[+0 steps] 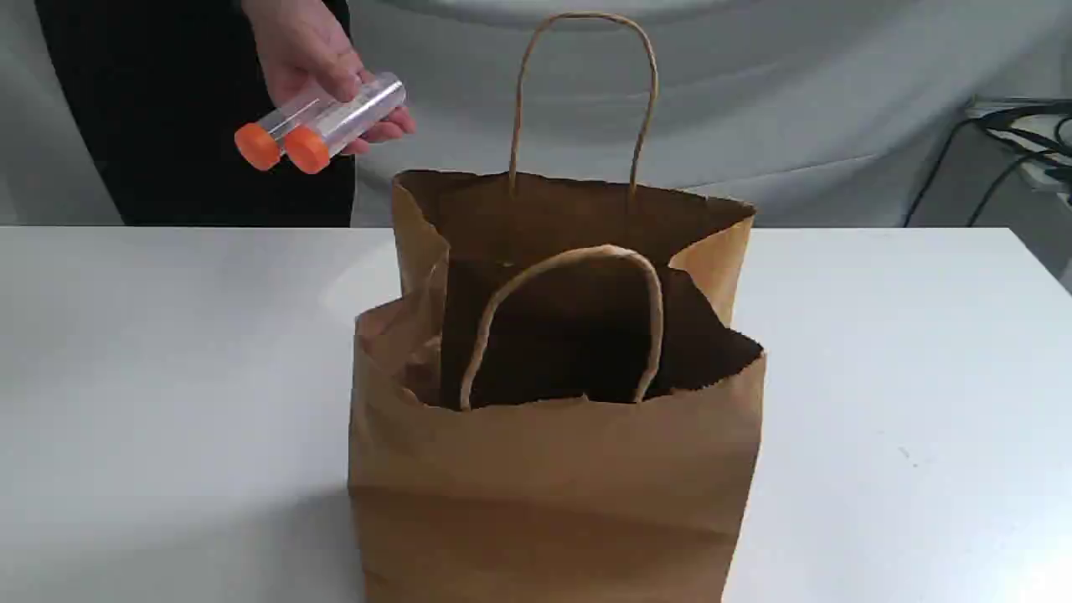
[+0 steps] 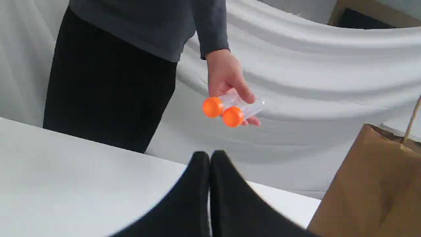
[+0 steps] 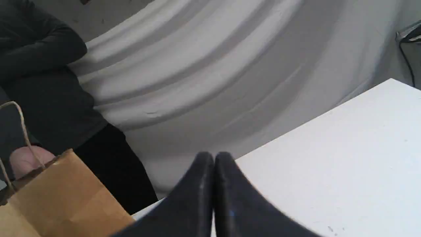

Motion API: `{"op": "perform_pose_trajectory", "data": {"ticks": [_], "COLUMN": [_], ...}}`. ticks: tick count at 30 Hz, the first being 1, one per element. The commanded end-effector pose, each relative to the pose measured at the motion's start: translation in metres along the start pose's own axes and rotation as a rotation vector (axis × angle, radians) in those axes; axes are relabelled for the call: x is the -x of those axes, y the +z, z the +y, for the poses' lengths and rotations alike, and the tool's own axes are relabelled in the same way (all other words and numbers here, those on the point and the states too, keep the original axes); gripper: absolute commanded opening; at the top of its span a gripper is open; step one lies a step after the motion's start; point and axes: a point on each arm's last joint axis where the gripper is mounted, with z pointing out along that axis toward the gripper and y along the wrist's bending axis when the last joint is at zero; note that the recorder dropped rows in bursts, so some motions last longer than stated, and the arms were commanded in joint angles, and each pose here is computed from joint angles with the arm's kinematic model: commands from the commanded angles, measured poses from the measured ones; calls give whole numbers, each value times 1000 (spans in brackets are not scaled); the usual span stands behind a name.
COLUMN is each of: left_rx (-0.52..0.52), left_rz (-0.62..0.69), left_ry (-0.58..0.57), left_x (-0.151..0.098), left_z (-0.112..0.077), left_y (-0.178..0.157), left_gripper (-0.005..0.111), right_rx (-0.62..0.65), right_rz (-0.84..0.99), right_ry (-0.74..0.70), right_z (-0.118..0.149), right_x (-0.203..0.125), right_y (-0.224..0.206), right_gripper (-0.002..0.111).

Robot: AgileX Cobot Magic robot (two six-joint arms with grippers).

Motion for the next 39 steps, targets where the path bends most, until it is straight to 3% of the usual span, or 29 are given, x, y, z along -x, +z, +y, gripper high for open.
{"op": "perform_pose_trajectory", "data": {"ticks": [1,39], "left_rx": [1,-8], "left_rz": [-7,-37], "left_ry": [-3,-20], "left_x": [-1,2], "left_z": [0,0], "left_y": [0,0], "left_gripper": [0,0], "right_rx": [-5,-3], "right_rz": [-18,-42], "right_ry": [1,1], "right_z": [-1,-1], "right_x": [1,3], "right_y": [0,-1], "right_gripper": [0,0]}}
